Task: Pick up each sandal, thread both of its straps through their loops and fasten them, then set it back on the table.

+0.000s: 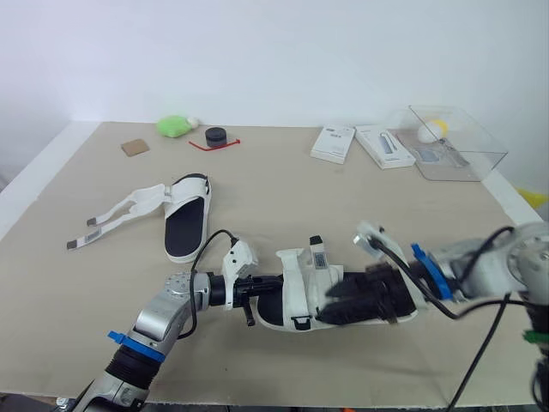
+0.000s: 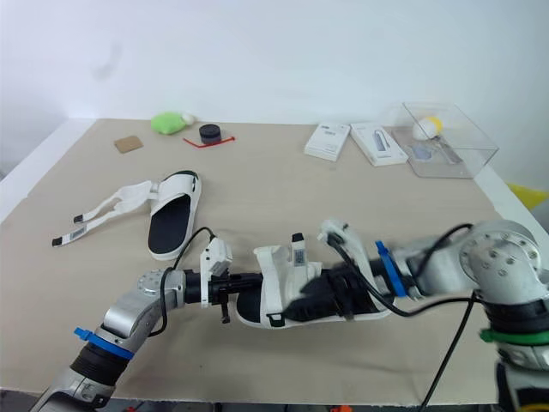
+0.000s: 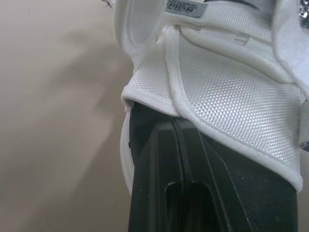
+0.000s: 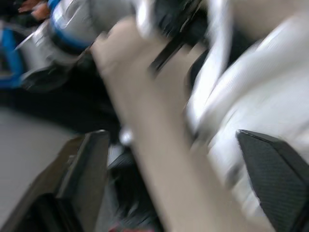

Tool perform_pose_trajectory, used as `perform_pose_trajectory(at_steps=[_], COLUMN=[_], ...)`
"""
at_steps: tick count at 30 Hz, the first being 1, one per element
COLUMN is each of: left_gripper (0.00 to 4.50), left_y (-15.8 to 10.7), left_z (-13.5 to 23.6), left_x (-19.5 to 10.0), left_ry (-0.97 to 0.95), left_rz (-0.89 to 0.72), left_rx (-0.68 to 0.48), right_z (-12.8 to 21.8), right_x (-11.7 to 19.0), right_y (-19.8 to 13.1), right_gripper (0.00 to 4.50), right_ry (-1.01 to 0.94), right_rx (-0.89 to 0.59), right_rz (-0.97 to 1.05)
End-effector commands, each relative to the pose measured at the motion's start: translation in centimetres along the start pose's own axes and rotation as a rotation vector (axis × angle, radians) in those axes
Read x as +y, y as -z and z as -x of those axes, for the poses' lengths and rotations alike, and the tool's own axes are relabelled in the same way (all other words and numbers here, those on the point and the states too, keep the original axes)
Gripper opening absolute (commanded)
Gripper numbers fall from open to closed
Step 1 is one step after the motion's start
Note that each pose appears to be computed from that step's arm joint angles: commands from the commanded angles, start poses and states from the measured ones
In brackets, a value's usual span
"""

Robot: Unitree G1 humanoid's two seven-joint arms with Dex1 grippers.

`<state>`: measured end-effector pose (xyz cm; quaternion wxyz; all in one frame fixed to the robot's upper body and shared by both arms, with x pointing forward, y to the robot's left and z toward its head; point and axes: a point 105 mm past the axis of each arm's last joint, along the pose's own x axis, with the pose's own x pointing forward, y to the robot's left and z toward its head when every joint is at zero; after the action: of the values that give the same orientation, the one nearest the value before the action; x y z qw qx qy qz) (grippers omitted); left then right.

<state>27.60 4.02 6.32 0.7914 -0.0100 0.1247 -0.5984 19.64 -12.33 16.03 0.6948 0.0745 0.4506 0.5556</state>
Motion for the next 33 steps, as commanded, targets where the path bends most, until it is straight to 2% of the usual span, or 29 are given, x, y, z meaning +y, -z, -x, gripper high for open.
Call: perform_pose_trajectory(at_steps=[1,5,11,18,19,20,25,27,28,29,33], left_gripper=[0.0,0.0,0.0,0.0,0.0,0.0,0.0,0.0,0.0,0.0,0.0], left_y=[4.2,4.0,4.1,4.2,4.2,4.2,4.2,4.2,4.2,4.2,4.3], left_z=[0.6,0.5,0.6,0.7,0.6,0.6,0.6,0.6,0.6,0.6,0.6], left_x=[0.2,0.3,0.3,0.2,0.2,0.2,0.2,0.1,0.1,0.1,0.1], left_ry=[-0.039,-0.035,-0.033,-0.033,-0.034,-0.034,-0.033,-0.032,-0.032,-0.032,-0.033], left_rz=[0.085,0.078,0.078,0.081,0.082,0.082,0.085,0.085,0.086,0.086,0.085], left_rx=[0.149,0.152,0.155,0.158,0.158,0.158,0.158,0.157,0.157,0.157,0.156], right_z=[-0.7,-2.2,-3.9,-5.1,-5.1,-5.1,-5.1,-5.0,-5.1,-5.1,-5.1], right_x=[1.2,-0.8,-2.3,-1.7,-1.8,-1.9,-2.2,-2.2,-2.3,-2.3,-2.3], right_y=[1.2,2.2,1.3,-0.2,-0.3,-0.3,-0.7,-0.7,-0.7,-0.6,0.5], right_gripper=[4.45,4.45,4.45,4.45,3.95,3.81,1.36,0.63,0.51,0.03,0.03], right_ry=[-0.053,0.054,0.146,0.101,0.104,0.109,0.109,0.114,0.115,0.118,0.132], right_rx=[0.02,0.011,-0.07,-0.167,-0.173,-0.175,-0.204,-0.203,-0.201,-0.197,-0.155], right_rz=[-0.014,-0.073,-0.109,-0.192,-0.196,-0.198,-0.217,-0.214,-0.214,-0.215,-0.225])
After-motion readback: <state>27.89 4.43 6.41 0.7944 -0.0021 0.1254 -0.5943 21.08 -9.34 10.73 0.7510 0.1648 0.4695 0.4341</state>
